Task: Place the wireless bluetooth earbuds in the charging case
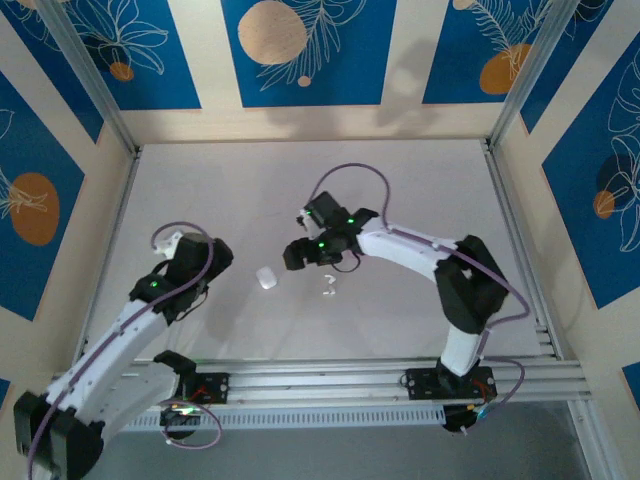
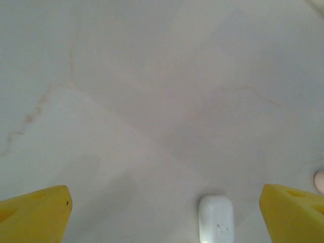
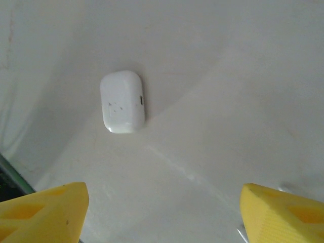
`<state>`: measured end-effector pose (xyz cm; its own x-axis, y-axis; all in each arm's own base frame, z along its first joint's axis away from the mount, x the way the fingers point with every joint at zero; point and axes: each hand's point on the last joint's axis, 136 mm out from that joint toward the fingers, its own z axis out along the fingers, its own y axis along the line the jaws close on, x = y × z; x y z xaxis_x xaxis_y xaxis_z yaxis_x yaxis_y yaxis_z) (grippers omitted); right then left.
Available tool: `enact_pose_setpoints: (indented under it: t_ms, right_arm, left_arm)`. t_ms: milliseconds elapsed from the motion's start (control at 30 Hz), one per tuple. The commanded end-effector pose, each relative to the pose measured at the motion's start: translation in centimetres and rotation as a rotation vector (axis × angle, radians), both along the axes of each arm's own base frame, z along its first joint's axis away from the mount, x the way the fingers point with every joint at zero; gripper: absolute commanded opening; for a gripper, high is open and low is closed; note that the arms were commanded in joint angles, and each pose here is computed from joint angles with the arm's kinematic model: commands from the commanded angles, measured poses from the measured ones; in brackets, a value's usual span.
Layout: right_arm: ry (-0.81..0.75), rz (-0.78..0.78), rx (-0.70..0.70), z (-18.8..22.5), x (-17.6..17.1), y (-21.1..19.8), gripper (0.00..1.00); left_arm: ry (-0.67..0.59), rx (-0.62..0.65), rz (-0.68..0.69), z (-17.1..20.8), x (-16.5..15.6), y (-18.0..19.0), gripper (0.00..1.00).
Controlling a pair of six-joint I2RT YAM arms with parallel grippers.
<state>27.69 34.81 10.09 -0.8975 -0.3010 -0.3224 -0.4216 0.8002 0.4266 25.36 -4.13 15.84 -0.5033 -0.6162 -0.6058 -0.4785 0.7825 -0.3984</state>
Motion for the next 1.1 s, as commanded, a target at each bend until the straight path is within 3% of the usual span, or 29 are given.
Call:
enact_pose_setpoints:
  t_ms: [0,267,600,933,1067]
  right_arm:
    - [-0.064,0.061,-0.125,-1.4,0.1,1.4,0.81]
    - [-0.076,0.175,-0.265,-4.7,-0.4,5.8,0.82]
    - [-0.095,0.256,-0.389,-7.4,-1.0,7.4,0.75]
    - [-0.061,0.274,-0.363,-7.1,-1.5,7.9,0.53]
    - [-0.052,0.201,-0.398,-6.4,-1.0,6.2,0.50]
  left_arm:
    - [-0.004,0.133,0.035,1.0,-1.8,3.2,0.95]
    - [-0.094,0.251,0.146,5.2,-4.0,7.0,0.95]
    - [-0.127,0.264,0.139,5.9,-4.3,7.2,0.95]
    - [-0.127,0.258,0.123,5.9,-4.0,6.9,0.95]
    - [-0.128,0.252,0.115,5.9,-3.9,6.7,0.95]
